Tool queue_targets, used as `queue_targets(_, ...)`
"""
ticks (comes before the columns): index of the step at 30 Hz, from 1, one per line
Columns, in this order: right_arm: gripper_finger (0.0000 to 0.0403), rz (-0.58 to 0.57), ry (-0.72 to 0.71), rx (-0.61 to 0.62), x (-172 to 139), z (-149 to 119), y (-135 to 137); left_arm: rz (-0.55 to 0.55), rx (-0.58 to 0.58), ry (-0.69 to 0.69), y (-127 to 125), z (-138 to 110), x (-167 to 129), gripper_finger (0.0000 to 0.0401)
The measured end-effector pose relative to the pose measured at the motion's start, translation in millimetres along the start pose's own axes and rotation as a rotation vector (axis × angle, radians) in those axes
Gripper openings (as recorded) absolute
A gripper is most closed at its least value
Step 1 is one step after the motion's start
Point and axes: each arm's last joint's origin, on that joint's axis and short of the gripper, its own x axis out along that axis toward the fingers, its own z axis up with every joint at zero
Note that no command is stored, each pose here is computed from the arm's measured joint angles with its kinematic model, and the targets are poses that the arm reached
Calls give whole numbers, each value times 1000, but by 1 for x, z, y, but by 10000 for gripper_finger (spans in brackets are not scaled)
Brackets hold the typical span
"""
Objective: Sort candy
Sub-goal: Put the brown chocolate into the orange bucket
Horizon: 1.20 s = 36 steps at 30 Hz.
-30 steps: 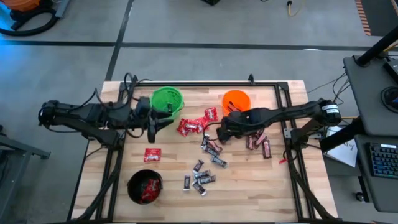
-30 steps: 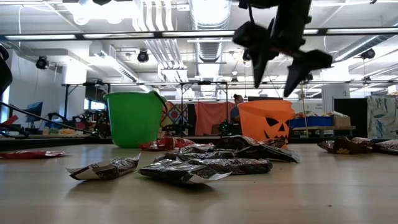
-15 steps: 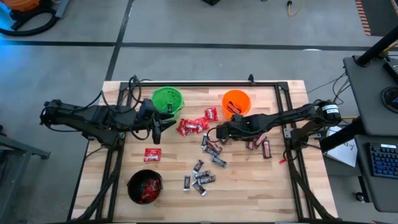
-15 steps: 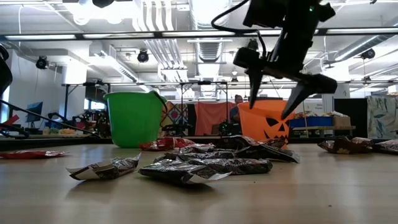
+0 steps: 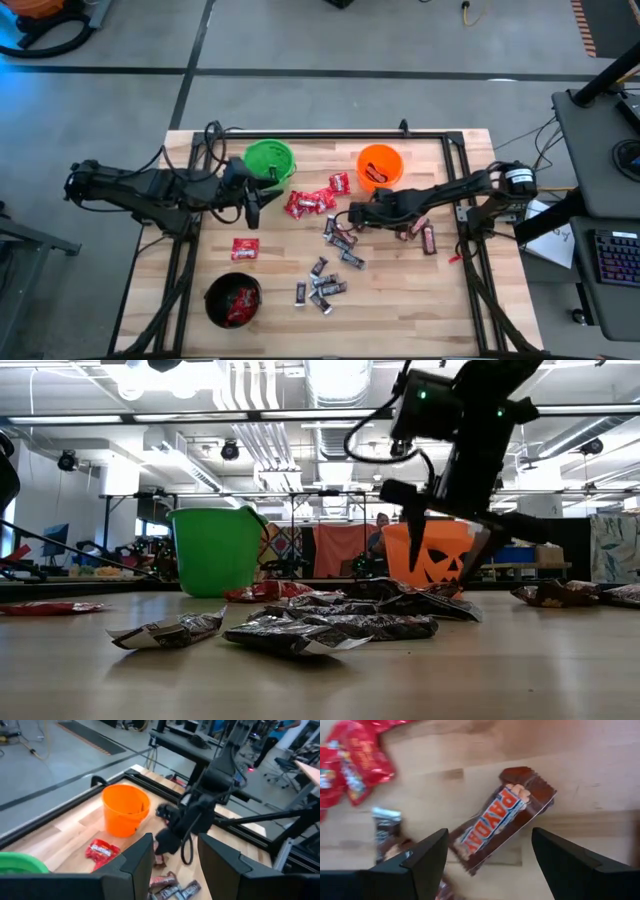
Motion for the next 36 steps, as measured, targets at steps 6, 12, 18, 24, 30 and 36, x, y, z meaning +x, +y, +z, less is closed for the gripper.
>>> queue_targets(6, 279, -41, 7, -33, 15, -3, -1, -19, 25, -40, -2, 15, -9, 139)
queue_targets(12, 278, -26, 13, -92, 16, -4, 1, -21, 58, -70, -4, 23, -14, 139)
queue_targets(18, 276, -31, 34, -139, 16, -5, 1, 1, 66, -77, -3, 23, -13, 139)
queue_targets(24, 224, -31, 37, -170, 16, -5, 1, 21, 77, -66, -2, 21, -12, 139)
queue_targets(30, 131, -25, 38, -197, 16, -5, 1, 35, 86, -68, -2, 21, -11, 139)
queue_targets(36, 69, -1, 39, -225, 15, -5, 3, 51, 95, -70, -2, 20, -11, 139)
